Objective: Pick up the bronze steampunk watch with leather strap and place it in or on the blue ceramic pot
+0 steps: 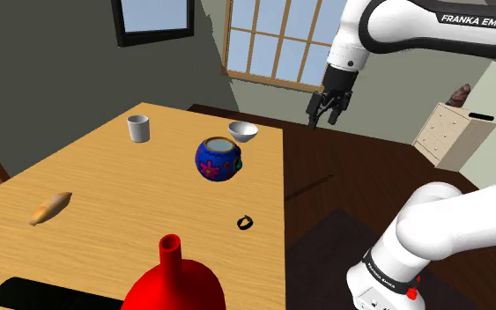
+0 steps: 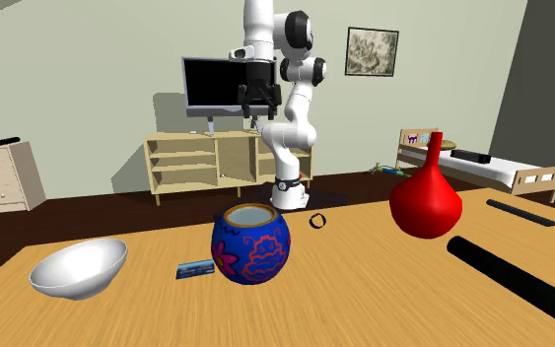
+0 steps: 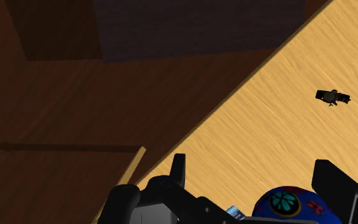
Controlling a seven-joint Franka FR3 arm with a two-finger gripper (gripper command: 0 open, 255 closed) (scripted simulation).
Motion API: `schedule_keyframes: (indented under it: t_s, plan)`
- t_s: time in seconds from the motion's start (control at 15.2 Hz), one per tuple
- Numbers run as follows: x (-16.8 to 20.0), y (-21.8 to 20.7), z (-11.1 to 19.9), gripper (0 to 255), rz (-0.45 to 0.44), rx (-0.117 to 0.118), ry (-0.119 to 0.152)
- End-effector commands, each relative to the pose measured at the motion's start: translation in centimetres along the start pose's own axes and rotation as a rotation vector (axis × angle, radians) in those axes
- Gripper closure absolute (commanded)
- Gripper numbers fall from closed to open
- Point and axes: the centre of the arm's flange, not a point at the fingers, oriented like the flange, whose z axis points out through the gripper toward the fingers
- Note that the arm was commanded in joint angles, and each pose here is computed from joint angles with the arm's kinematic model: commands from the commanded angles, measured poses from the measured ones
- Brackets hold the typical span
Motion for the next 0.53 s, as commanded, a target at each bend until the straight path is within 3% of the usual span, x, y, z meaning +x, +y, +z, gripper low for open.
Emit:
schedule_keyframes:
  t_s: [0.0, 0.46]
  plan:
    - [0.0, 0.0, 0.0, 0, 0.000, 0.000, 0.000]
    - [-0.2, -5.6, 7.2, 0, 0.017, 0.015, 0.003]
